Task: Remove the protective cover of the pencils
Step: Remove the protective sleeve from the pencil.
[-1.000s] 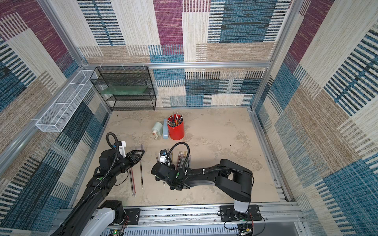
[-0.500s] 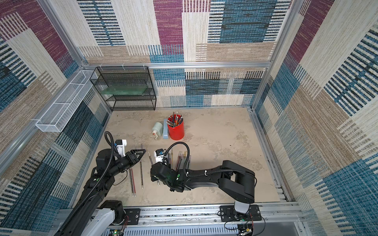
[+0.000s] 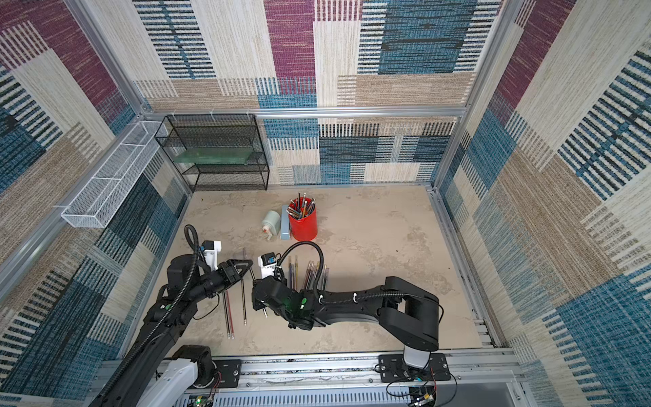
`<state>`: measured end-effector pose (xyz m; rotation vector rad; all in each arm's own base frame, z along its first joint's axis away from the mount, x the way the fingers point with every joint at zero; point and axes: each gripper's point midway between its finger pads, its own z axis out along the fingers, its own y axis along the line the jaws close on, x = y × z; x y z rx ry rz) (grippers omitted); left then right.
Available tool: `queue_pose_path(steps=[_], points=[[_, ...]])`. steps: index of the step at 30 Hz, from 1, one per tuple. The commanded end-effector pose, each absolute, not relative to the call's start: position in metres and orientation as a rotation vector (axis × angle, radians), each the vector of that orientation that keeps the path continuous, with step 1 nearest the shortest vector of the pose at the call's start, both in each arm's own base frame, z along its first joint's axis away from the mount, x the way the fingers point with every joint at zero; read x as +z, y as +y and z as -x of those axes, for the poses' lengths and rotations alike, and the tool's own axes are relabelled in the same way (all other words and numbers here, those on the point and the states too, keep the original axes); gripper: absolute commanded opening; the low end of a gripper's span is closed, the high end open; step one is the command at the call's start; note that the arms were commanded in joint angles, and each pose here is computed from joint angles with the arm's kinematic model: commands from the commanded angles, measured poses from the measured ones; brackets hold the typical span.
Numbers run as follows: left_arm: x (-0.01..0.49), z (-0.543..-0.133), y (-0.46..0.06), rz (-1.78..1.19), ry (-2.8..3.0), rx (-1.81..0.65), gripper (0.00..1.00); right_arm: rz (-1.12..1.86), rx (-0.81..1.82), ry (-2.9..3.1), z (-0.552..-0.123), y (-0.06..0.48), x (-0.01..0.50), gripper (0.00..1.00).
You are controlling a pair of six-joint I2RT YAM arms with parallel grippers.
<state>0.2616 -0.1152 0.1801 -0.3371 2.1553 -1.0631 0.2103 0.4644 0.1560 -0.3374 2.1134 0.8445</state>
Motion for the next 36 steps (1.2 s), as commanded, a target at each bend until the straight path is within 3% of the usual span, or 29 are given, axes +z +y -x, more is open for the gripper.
queue_pose_path(steps=[1, 24, 31, 34, 36], points=[[0.176, -0.263, -0.116, 0.302, 2.169, -1.039, 0.45, 0.352, 0.857, 2.087, -0.209, 0.468, 0.163, 0.04], [0.172, -0.269, -0.114, 0.295, 2.187, -0.982, 0.19, 0.410, 0.890, 2.096, -0.196, 0.476, 0.163, 0.04], [0.168, -0.270, -0.113, 0.306, 2.180, -0.981, 0.18, 0.403, 0.892, 2.085, -0.195, 0.473, 0.164, 0.05], [0.172, -0.271, -0.115, 0.296, 2.181, -0.989, 0.16, 0.412, 0.899, 2.090, -0.194, 0.476, 0.165, 0.11], [0.172, -0.271, -0.116, 0.300, 2.181, -0.995, 0.14, 0.418, 0.894, 2.086, -0.195, 0.477, 0.165, 0.25]])
